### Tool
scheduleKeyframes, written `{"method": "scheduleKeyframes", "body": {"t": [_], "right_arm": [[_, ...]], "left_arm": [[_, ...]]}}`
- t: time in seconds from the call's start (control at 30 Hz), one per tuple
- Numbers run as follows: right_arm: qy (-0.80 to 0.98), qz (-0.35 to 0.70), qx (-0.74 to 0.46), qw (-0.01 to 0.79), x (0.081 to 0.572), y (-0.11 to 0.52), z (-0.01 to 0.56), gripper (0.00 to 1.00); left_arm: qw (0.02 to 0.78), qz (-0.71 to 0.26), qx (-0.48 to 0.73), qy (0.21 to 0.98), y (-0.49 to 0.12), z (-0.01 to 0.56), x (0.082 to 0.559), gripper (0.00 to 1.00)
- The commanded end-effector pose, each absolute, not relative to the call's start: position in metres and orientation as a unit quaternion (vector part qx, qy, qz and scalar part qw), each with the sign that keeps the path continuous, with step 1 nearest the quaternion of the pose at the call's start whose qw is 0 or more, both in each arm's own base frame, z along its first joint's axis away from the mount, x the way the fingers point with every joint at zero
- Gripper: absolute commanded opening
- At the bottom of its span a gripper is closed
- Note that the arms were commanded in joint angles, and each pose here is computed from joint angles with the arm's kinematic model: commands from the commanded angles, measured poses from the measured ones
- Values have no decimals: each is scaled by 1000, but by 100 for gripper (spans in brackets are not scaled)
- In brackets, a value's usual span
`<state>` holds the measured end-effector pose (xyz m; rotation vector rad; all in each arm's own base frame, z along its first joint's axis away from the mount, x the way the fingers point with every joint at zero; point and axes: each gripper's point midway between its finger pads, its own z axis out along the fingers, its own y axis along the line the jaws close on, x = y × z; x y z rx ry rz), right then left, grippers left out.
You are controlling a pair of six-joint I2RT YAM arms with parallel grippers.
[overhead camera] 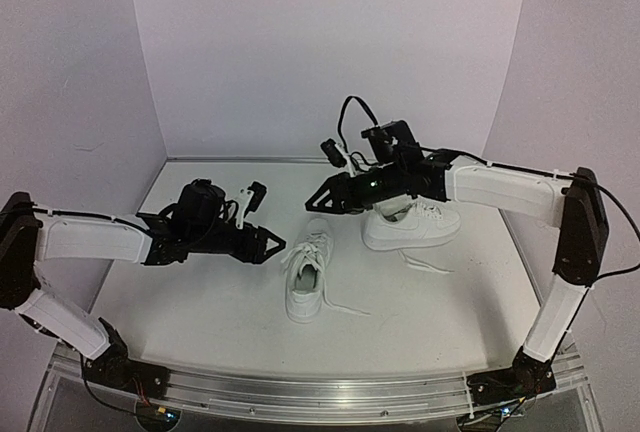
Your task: Tie the shoes
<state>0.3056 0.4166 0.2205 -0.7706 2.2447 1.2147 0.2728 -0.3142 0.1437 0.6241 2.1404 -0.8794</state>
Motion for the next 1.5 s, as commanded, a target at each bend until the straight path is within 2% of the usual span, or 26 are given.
{"method": "scheduleKeyframes", "body": {"t": [0.0, 0.8, 0.93, 1.07, 1.23, 1.33, 1.47], "right_arm": [[848, 378, -308, 207, 307, 411, 179, 40], [847, 384, -334, 151, 303, 428, 138, 32], [846, 384, -337, 151, 303, 431, 138, 27], [847, 381, -336, 153, 304, 430, 138, 16], [844, 381, -339, 163, 301, 426, 148, 8], [844, 380, -339, 167, 299, 423, 152, 1], [845, 378, -337, 171, 297, 419, 155, 0]], "left_arm": [[386, -376, 272, 797, -337, 177, 281, 61], [353, -397, 298, 793, -353, 160, 278, 62], [352, -397, 299, 793, -354, 159, 278, 60], [354, -393, 298, 794, -353, 159, 279, 53], [356, -382, 295, 800, -351, 155, 283, 35], [356, -379, 295, 802, -351, 155, 284, 28], [356, -374, 295, 804, -350, 154, 285, 20]]}}
